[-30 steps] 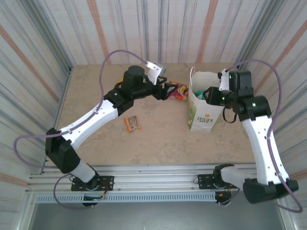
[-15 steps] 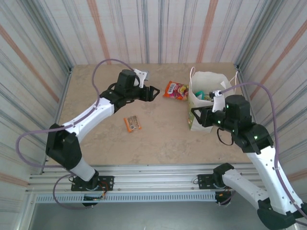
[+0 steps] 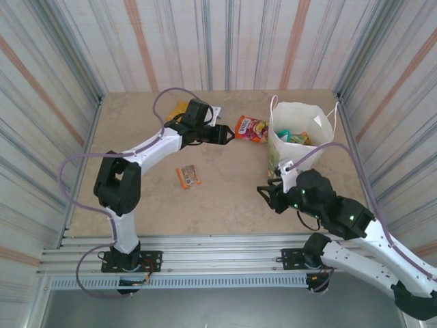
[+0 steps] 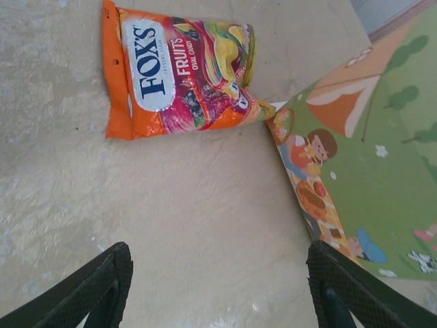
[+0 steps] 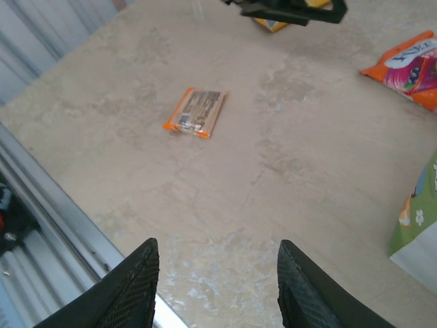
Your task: Place the snacks into the paper bag
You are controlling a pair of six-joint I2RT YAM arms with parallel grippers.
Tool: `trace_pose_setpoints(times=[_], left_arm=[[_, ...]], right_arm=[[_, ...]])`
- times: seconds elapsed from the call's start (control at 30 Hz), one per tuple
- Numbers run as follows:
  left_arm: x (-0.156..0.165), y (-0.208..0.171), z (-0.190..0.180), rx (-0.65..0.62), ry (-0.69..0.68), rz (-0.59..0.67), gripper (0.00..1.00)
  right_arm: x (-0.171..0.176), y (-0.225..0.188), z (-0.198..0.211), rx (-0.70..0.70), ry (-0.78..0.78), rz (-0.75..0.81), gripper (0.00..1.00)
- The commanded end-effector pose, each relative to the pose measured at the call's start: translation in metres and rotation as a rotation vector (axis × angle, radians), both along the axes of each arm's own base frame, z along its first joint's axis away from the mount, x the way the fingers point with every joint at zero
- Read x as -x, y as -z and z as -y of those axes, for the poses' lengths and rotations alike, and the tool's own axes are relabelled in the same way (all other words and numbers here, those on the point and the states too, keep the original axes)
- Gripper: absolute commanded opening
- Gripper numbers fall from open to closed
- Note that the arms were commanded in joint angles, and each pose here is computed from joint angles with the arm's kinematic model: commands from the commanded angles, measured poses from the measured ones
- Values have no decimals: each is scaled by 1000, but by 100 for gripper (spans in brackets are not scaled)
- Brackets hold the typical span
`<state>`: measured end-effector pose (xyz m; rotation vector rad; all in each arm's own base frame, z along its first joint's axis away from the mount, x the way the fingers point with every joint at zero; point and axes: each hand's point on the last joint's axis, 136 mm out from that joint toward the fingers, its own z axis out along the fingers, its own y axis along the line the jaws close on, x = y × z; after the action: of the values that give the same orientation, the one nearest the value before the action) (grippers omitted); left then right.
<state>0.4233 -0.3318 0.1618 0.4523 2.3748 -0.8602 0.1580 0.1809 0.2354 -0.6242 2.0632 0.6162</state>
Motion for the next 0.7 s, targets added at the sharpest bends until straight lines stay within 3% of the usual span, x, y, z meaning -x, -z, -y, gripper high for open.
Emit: trace_pose_setpoints(times=[0.0,0.37,0.67], left_arm=[[-13,4,6,12,-12,-20,71],[-66,61,21,-42,-130,-85,70],[-81,87,43,-89,-116,-74,68]], right_arm=[[-5,3,3,24,3,130,48],[-3,46,4,38,4,112,51],[-4,56,4,7,30,87,53]])
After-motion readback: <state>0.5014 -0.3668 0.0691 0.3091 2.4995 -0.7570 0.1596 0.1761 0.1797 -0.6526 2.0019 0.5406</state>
